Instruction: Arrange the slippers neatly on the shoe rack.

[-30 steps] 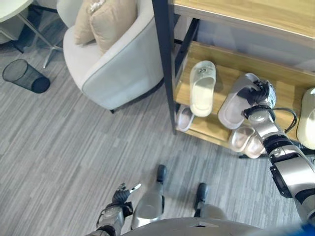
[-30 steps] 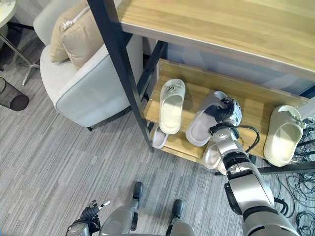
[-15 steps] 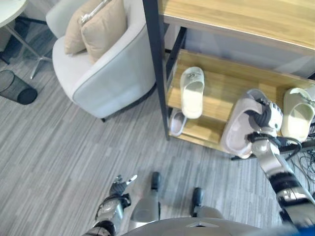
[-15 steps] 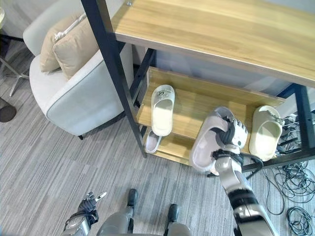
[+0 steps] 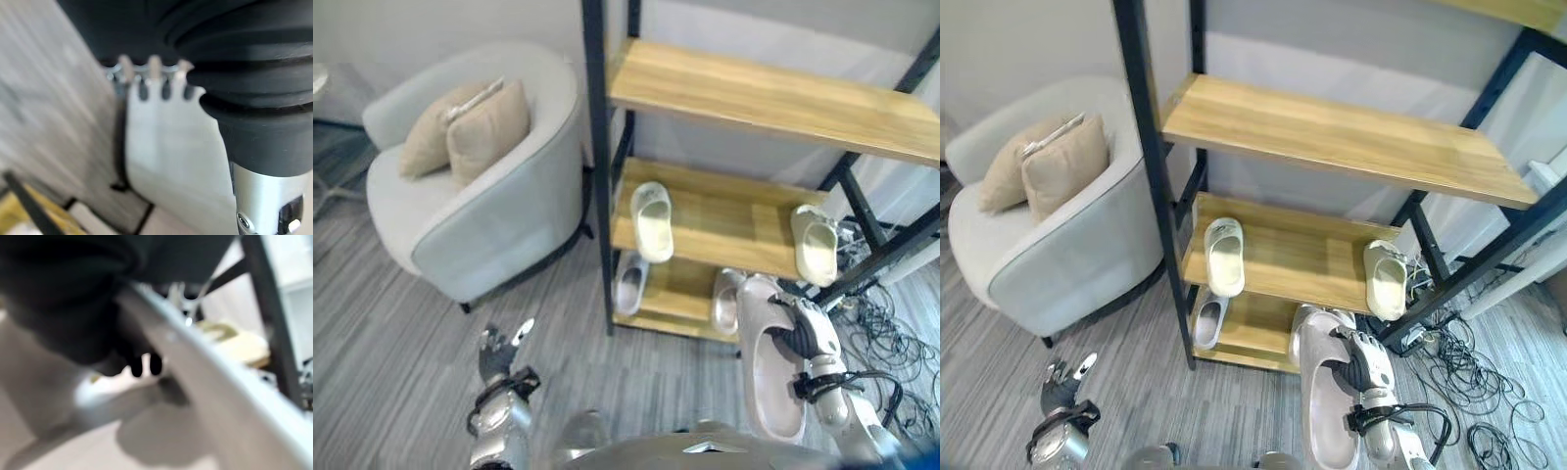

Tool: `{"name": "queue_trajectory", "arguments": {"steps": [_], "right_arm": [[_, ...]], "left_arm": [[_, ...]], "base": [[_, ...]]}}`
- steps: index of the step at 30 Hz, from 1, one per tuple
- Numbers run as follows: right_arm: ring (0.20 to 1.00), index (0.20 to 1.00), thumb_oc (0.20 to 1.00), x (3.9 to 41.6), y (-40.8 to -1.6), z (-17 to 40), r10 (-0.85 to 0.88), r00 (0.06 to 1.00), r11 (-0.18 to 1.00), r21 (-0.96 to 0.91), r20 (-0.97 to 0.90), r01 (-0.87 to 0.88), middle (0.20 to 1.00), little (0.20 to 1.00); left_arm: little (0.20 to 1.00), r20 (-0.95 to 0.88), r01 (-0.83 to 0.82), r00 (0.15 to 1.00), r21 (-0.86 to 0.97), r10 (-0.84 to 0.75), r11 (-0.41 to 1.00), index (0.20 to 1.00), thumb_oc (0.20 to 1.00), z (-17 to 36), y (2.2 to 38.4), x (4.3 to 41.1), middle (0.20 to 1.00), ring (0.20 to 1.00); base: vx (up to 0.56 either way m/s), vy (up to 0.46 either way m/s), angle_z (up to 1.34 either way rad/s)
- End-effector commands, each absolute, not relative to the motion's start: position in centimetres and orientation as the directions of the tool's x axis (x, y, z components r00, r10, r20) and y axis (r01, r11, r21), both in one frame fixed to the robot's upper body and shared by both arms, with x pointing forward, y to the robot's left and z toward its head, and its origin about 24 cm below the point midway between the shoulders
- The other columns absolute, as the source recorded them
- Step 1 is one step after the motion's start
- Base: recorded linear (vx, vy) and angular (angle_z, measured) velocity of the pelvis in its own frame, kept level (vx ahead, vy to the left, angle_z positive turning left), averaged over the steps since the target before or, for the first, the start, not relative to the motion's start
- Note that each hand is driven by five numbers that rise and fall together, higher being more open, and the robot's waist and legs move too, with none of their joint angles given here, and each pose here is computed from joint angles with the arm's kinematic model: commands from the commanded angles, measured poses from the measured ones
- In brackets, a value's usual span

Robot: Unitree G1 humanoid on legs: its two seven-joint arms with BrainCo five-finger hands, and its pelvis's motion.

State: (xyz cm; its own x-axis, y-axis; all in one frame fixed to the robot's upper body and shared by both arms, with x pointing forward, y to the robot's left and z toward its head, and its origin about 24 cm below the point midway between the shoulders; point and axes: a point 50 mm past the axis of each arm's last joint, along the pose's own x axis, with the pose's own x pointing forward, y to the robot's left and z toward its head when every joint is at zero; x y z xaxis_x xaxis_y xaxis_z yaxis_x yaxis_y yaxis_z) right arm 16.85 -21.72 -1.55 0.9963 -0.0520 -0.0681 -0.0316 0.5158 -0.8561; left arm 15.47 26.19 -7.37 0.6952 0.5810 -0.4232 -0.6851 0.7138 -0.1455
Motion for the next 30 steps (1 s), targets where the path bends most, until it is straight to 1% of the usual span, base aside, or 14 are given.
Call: {"name": "queue_trajectory", "arguments": {"steps": [1,2,5,10,12,13,15,17,19,25,27,28,29,30], "right_arm": [[0.200,0.200,0.200,19.5,-22.0,1.4,-0.050,0.993,0.519,-0.847,0.107,0.117,0.200,0.200],[0.200,0.200,0.200,19.7,-22.5,2.0,-0.065,0.988,0.511,-0.846,0.141,0.154,0.200,0.200],[0.200,0.200,0.200,19.9,-22.9,2.4,-0.077,0.982,0.498,-0.847,0.173,0.188,0.200,0.200],[0.200,0.200,0.200,21.9,-23.9,5.1,-0.106,0.941,0.465,-0.821,0.321,0.332,0.200,0.200],[0.200,0.200,0.200,22.6,-24.6,6.4,-0.107,0.920,0.426,-0.819,0.377,0.386,0.200,0.200],[0.200,0.200,0.200,23.0,-25.0,7.1,-0.118,0.904,0.406,-0.811,0.411,0.422,0.200,0.200],[0.200,0.200,0.200,23.4,-26.1,8.2,-0.157,0.875,0.375,-0.792,0.457,0.481,0.200,0.200],[0.200,0.200,0.200,23.8,-27.0,9.2,-0.203,0.843,0.354,-0.766,0.497,0.537,0.200,0.200],[0.200,0.200,0.200,24.4,-27.8,10.4,-0.229,0.812,0.334,-0.740,0.538,0.584,0.200,0.200],[0.200,0.200,0.200,26.1,-27.8,12.2,-0.215,0.797,0.372,-0.707,0.565,0.601,0.200,0.200],[0.200,0.200,0.200,27.6,-27.3,13.6,-0.203,0.795,0.443,-0.671,0.571,0.595,0.200,0.200],[0.200,0.200,0.200,27.6,-27.3,13.6,-0.202,0.794,0.443,-0.670,0.573,0.596,0.200,0.200],[0.200,0.200,0.200,28.4,-27.0,14.2,-0.203,0.792,0.485,-0.644,0.576,0.592,0.200,0.200],[0.200,0.200,0.200,28.5,-27.0,14.3,-0.202,0.791,0.486,-0.642,0.578,0.593,0.200,0.200]], "left_arm": [[1.000,-0.262,-0.690,0.724,-0.290,0.639,0.663,1.000,1.000,-4.3,27.3,17.4,1.000,1.000],[1.000,-0.211,-0.661,0.746,-0.346,0.631,0.666,1.000,1.000,-3.2,26.9,18.2,1.000,1.000],[1.000,-0.170,-0.630,0.766,-0.395,0.621,0.669,1.000,1.000,-2.3,26.2,18.7,1.000,1.000],[1.000,-0.094,-0.558,0.816,-0.385,0.570,0.735,1.000,1.000,-0.7,24.5,19.9,1.000,1.000],[1.000,-0.043,-0.533,0.824,-0.398,0.565,0.747,1.000,1.000,0.4,24.1,20.5,1.000,1.000],[1.000,-0.022,-0.540,0.806,-0.433,0.591,0.721,1.000,1.000,1.1,24.2,20.8,1.000,1.000],[1.000,-0.020,-0.576,0.737,-0.542,0.676,0.612,1.000,1.000,1.9,25.1,20.6,1.000,1.000],[1.000,-0.011,-0.564,0.696,-0.627,0.718,0.538,1.000,1.000,3.0,25.5,20.9,1.000,1.000],[1.000,0.024,-0.532,0.689,-0.663,0.724,0.527,1.000,1.000,4.2,25.4,21.6,1.000,1.000],[1.000,0.019,-0.489,0.706,-0.710,0.708,0.506,1.000,1.000,4.8,25.5,23.1,1.000,1.000],[1.000,0.014,-0.444,0.743,-0.738,0.670,0.508,1.000,1.000,5.0,25.3,24.0,1.000,1.000],[1.000,0.015,-0.442,0.742,-0.739,0.670,0.508,1.000,1.000,5.0,25.3,24.0,1.000,1.000],[1.000,0.027,-0.421,0.762,-0.738,0.647,0.527,1.000,1.000,5.3,25.0,24.7,1.000,1.000],[1.000,0.029,-0.419,0.762,-0.739,0.647,0.527,1.000,1.000,5.4,25.1,24.7,1.000,1.000]], "base": [[-0.31,0.033,0.34],[-0.21,0.027,0.33],[-0.27,0.027,0.20],[-0.23,-0.016,0.09],[-0.13,-0.011,0.02],[-0.12,-0.018,-0.14],[-0.09,-0.022,-0.10],[-0.01,-0.021,0.25],[0.05,-0.032,-0.01],[0.05,-0.016,0.02],[0.07,-0.023,-0.10],[0.05,-0.006,0.06],[0.00,0.000,0.00],[0.03,-0.005,-0.07]]}}
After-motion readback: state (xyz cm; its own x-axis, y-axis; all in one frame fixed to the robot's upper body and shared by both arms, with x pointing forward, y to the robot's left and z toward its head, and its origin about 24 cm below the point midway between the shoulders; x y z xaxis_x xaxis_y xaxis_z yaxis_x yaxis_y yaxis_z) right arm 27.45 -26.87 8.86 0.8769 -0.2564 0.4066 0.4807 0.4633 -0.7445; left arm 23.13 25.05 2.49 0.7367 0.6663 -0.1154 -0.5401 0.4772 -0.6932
